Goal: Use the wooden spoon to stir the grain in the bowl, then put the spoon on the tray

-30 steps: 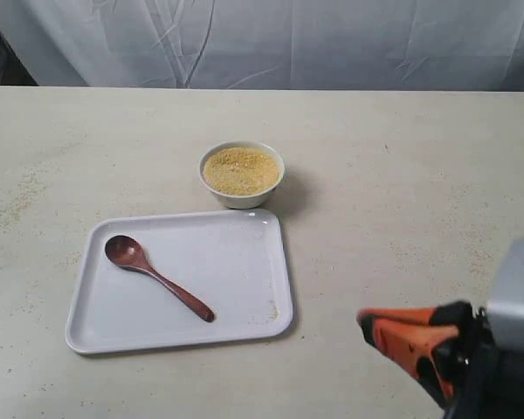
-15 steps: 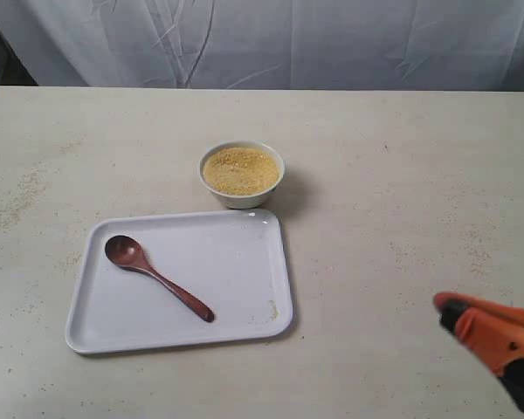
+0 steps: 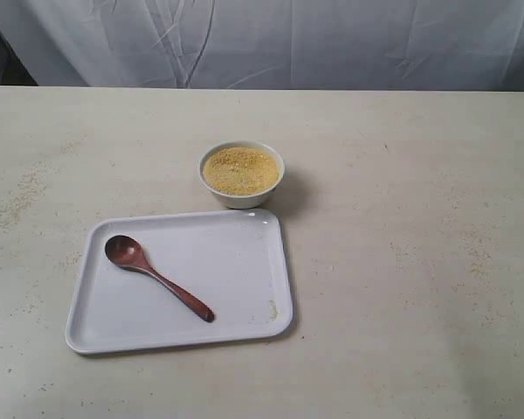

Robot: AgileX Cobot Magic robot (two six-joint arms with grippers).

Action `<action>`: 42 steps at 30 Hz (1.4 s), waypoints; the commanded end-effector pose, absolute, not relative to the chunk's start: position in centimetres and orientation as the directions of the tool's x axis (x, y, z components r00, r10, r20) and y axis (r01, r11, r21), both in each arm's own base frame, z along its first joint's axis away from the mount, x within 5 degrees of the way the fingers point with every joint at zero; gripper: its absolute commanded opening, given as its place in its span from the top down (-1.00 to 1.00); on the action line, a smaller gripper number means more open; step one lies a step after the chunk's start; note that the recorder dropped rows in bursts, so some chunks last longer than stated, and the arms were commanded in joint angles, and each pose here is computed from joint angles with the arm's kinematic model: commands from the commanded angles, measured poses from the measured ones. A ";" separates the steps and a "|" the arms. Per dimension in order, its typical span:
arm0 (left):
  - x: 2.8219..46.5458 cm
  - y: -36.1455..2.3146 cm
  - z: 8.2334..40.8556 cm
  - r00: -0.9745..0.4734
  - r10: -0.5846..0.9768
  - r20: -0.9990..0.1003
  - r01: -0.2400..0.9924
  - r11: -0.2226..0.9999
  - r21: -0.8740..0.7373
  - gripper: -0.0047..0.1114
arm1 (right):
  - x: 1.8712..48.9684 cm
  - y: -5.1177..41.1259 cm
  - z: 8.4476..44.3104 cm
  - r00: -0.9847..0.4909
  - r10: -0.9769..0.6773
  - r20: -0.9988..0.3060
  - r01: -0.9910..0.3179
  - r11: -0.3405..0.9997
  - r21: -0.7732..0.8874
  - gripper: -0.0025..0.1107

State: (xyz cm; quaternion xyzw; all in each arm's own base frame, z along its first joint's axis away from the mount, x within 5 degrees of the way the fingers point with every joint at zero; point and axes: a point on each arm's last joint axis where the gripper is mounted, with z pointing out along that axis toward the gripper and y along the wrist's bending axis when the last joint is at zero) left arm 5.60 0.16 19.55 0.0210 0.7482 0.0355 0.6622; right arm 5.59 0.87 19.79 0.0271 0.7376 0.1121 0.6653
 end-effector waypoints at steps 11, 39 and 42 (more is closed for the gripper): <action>5.6 0.1 19.5 -0.116 0.083 -0.990 -0.011 0.996 0.085 0.91 | 5.6 0.7 19.6 -0.118 0.150 -0.982 -0.090 0.983 0.161 0.93; 5.6 0.1 19.5 -0.116 0.083 -0.990 -0.011 0.996 0.085 0.91 | 5.6 0.7 19.6 -0.118 0.156 -0.981 -0.091 0.982 0.167 0.93; 5.6 0.1 19.5 -0.116 0.083 -0.990 -0.011 0.996 0.085 0.91 | 5.6 0.7 19.6 -0.118 0.156 -0.981 -0.091 0.982 0.167 0.93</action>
